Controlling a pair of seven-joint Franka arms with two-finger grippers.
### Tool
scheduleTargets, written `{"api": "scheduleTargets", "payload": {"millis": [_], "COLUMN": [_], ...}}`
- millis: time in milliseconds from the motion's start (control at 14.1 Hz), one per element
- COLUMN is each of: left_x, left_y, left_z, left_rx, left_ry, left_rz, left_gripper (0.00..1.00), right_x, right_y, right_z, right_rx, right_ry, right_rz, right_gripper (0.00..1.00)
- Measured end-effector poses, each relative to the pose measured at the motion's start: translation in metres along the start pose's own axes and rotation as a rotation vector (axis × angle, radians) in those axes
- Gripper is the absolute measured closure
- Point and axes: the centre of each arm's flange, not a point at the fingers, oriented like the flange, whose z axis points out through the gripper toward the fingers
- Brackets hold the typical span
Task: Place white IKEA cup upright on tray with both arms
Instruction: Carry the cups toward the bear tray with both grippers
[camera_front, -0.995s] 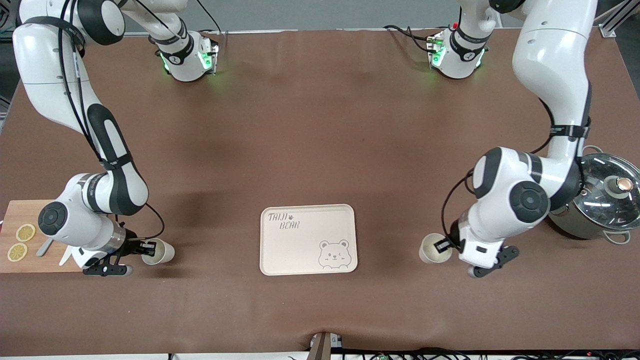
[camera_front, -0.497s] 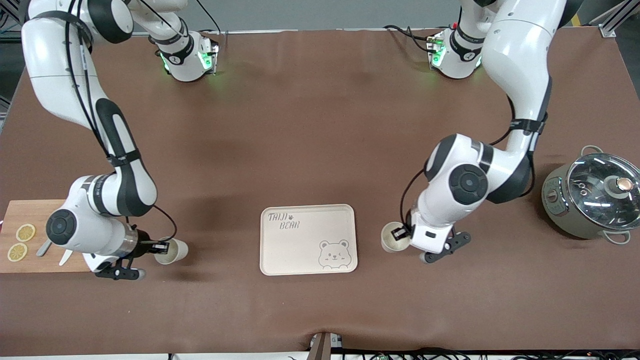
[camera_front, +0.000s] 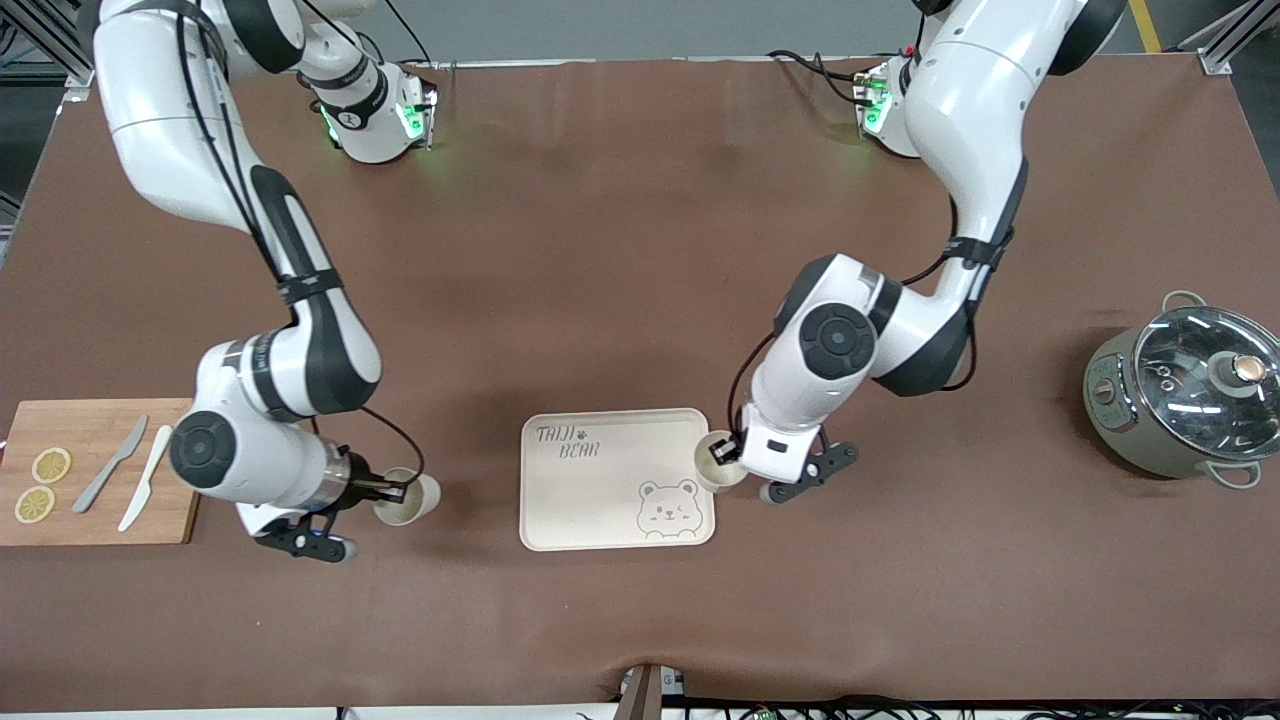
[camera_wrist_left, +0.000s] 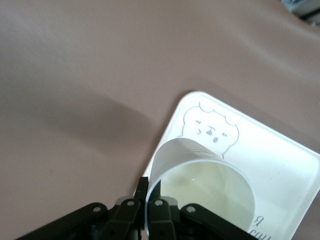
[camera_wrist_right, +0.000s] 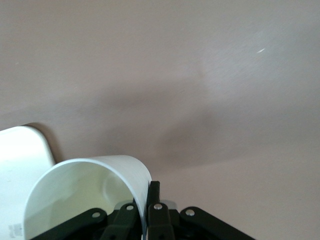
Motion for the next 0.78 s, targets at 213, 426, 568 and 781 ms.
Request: {"api": "scheduleTargets", "payload": {"millis": [213, 426, 568, 781], "left_x": [-0.016, -0.029, -0.035, -0.041], "left_y": [0.007, 0.011, 0.012, 0.012], "left_z": [0.030, 0.056, 0.068, 0.079], "left_rx": [0.007, 0.004, 0.010, 0.020], "left_ry": [-0.015, -0.023, -0.029, -0.038], "left_rz": [-0.009, -0.008, -0.003, 0.003], "left_gripper": [0.96, 0.96, 0.96, 0.96], "right_x": [-0.024, -0.042, -0.049, -0.060], "right_y": [-0.049, -0.083, -0.099, -0.126], "right_z": [0.000, 0.000, 0.001, 0.013], "right_rx": [0.005, 0.015, 0.036, 0.077], "right_ry": [0.008, 0.022, 0.047, 0.089], "right_rz": [0.060, 0.111, 0.140, 0.172], "right_gripper": [0.96, 0.96, 0.96, 0.96]}}
